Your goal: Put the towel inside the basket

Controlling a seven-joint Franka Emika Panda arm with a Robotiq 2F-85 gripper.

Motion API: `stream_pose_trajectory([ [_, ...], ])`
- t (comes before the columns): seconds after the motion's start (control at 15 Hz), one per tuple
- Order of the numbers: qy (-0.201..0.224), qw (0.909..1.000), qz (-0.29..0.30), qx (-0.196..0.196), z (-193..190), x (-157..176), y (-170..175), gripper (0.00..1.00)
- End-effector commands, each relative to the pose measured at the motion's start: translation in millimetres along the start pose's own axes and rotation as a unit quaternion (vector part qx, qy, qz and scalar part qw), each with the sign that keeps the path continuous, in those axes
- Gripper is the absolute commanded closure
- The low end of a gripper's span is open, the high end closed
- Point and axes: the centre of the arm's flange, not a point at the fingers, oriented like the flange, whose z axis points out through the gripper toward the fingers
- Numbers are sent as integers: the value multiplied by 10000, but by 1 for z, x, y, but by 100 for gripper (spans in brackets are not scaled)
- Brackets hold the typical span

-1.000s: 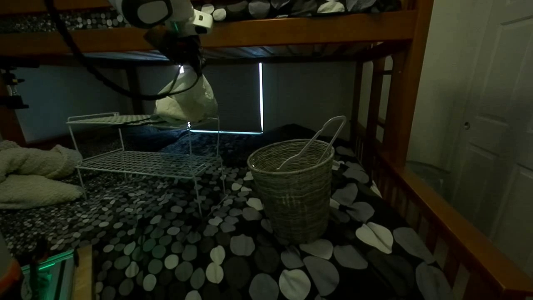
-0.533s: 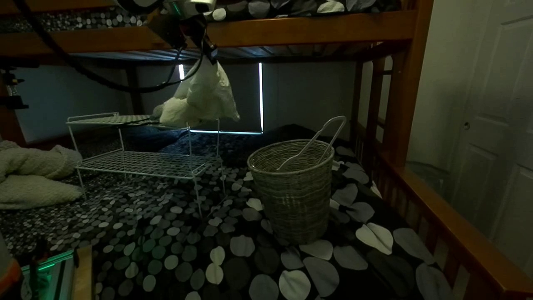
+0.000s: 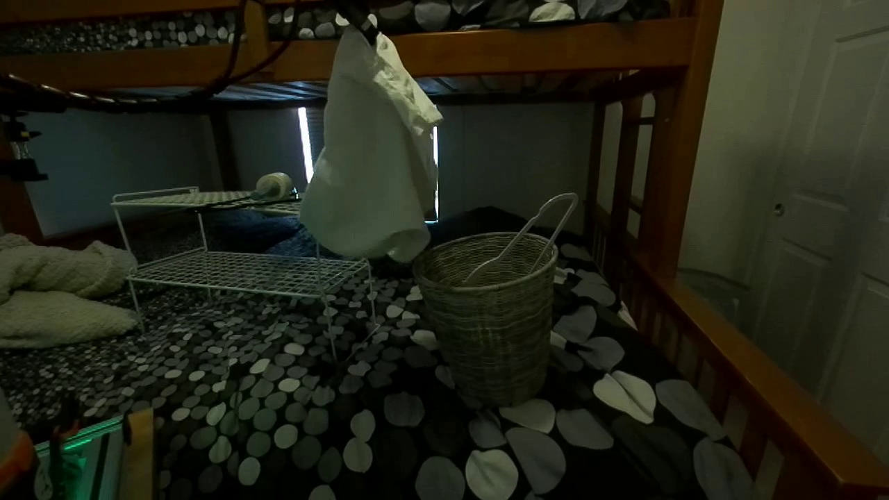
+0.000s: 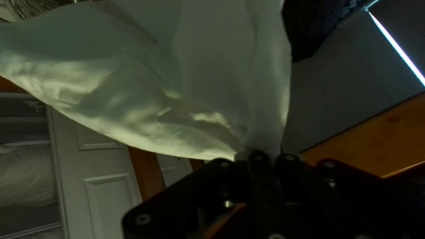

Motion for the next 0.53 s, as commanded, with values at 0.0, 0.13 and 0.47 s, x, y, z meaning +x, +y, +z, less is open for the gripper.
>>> stream_pose_trajectory([
  [0.0, 325, 9986, 349, -248, -8, 20, 30, 100],
  [0.13, 498, 9964, 496, -464, -20, 47, 61, 100],
  [0.47, 900, 9889, 862, -811, -50, 117, 132, 100],
])
